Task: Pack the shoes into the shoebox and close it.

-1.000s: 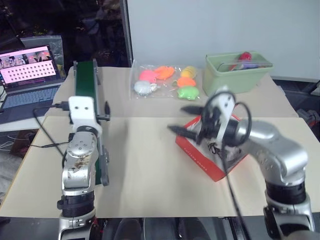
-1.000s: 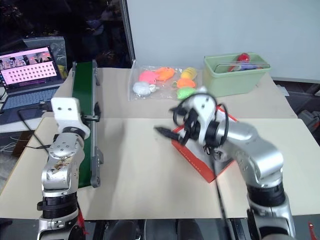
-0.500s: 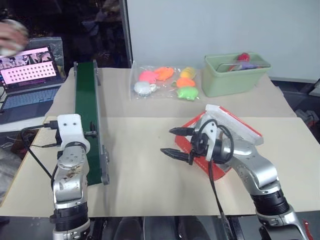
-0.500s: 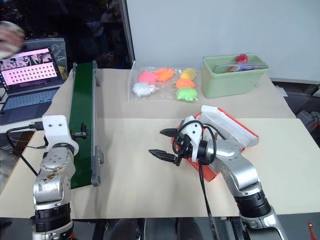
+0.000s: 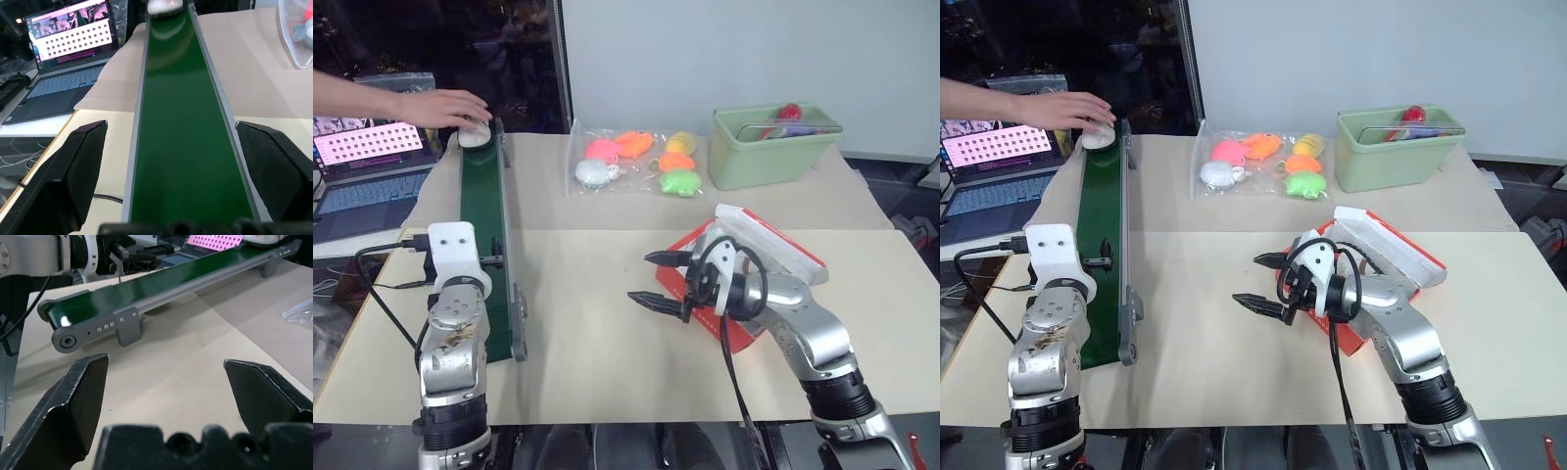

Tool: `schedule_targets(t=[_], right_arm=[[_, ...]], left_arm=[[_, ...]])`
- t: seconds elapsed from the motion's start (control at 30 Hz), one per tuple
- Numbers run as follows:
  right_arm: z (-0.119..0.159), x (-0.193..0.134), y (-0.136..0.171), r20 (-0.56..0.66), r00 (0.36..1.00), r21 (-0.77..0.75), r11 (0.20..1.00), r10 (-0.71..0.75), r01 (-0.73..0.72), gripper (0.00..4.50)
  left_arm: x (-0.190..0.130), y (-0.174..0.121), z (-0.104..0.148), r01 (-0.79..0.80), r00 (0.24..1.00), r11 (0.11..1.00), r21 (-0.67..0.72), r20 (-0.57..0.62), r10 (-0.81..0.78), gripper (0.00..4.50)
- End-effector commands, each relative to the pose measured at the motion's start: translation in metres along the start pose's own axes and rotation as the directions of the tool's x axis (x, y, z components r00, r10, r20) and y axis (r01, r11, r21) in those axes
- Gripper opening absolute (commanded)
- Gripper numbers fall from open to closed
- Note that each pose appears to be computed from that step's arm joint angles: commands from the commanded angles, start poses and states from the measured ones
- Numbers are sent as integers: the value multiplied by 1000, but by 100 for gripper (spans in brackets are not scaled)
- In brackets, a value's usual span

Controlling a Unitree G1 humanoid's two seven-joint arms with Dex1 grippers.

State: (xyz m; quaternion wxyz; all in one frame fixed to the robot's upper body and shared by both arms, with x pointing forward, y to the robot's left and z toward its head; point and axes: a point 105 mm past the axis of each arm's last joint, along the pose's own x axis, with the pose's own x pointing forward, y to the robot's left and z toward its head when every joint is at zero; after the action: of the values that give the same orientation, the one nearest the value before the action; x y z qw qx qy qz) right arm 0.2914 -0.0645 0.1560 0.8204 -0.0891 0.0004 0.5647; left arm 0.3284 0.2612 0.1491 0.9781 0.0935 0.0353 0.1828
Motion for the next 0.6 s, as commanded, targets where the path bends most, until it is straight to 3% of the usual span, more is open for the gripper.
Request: schedule_targets(t=[0.03,0.33,0.6], right_arm=[[11,-1,-1,36,999,-43,999,-14,16,446],[13,-2,-4,44,999,-32,999,-32,34,446],[15,-1,-7,52,997,-22,998,-53,54,446]], left_arm=[[1,0,11,-11,999,1000,9,36,11,450],[2,1,13,-18,999,1000,16,37,17,450],[6,6,12,-33,998,999,-36,-47,31,450]])
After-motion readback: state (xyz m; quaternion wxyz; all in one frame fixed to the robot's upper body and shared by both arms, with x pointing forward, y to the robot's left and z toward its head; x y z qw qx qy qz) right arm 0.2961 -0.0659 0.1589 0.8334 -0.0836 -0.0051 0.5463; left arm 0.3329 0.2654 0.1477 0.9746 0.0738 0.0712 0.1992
